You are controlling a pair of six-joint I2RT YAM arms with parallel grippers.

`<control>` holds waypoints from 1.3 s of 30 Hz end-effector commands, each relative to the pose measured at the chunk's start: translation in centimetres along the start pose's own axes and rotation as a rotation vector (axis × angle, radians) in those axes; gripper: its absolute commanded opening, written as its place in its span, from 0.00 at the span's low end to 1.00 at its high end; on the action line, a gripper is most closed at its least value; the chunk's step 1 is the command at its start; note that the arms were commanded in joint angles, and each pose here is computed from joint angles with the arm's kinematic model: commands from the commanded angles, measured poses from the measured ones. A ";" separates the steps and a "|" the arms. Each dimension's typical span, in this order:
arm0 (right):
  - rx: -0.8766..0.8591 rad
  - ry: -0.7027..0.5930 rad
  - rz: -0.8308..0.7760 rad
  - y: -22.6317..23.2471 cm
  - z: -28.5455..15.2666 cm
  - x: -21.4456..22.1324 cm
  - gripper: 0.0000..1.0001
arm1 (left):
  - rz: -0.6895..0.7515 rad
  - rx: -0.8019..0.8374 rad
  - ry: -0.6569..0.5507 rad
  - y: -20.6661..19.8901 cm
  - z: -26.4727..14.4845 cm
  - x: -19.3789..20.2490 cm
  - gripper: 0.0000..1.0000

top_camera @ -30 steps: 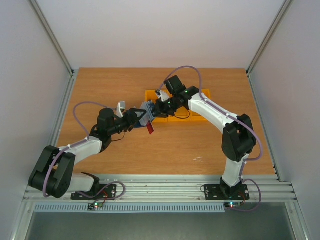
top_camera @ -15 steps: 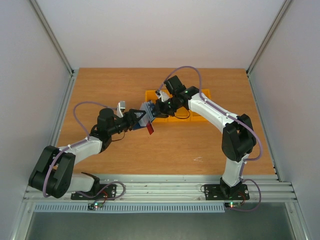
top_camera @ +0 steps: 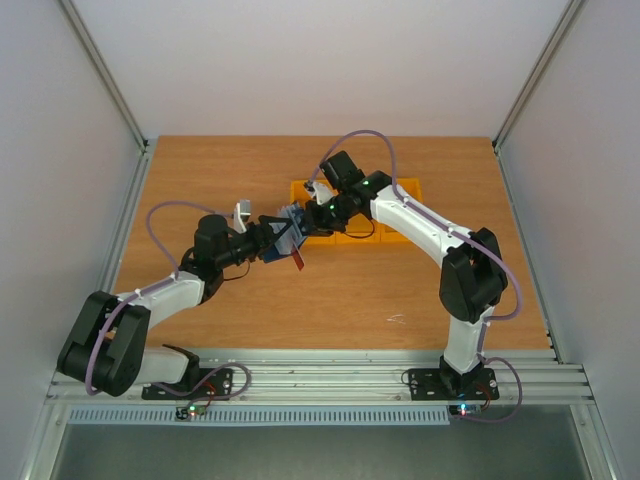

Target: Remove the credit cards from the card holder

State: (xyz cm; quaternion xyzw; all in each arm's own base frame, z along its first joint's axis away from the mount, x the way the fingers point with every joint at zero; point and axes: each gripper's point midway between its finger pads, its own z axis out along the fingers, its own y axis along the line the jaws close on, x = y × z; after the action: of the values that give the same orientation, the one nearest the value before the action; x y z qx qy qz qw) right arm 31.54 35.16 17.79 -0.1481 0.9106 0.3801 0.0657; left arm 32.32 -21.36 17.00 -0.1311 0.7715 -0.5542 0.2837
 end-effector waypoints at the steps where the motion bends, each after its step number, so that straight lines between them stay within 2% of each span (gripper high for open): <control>1: -0.015 -0.007 -0.057 1.3 -0.2 -0.4 0.01 | 0.053 0.054 -0.026 -2.2 -0.2 -0.8 0.78; 7: -0.026 0.008 -0.046 0.9 0.1 -0.1 0.01 | 0.063 0.090 -0.023 -3.0 -0.3 -0.8 0.71; 17: -0.067 -0.027 -0.032 0.9 -0.9 -0.5 0.01 | 0.055 0.075 -0.028 -2.6 -0.4 -0.8 0.41; 22: -0.082 -0.037 -0.035 1.0 -1.4 -0.5 0.01 | 0.048 0.070 -0.028 -2.5 -0.4 -0.8 0.33; 28: -0.064 -0.037 -0.037 0.6 -1.4 -0.4 0.01 | 0.048 0.073 -0.026 -2.7 -0.4 -0.8 0.33; 31: -0.041 -0.040 -0.033 0.2 -1.5 -0.3 0.01 | 0.057 0.088 -0.021 -3.2 -0.5 -0.9 0.49; 39: -0.033 -0.038 -0.028 0.0 -1.3 -0.5 0.01 | 0.096 0.126 -0.002 -4.6 -0.6 -0.8 0.59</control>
State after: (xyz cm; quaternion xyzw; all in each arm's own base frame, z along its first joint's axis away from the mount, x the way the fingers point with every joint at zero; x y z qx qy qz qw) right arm 31.71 34.64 17.75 -0.1514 0.9024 0.3980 0.0653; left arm 32.29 -21.07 17.09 -0.1368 0.7731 -0.5510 0.2828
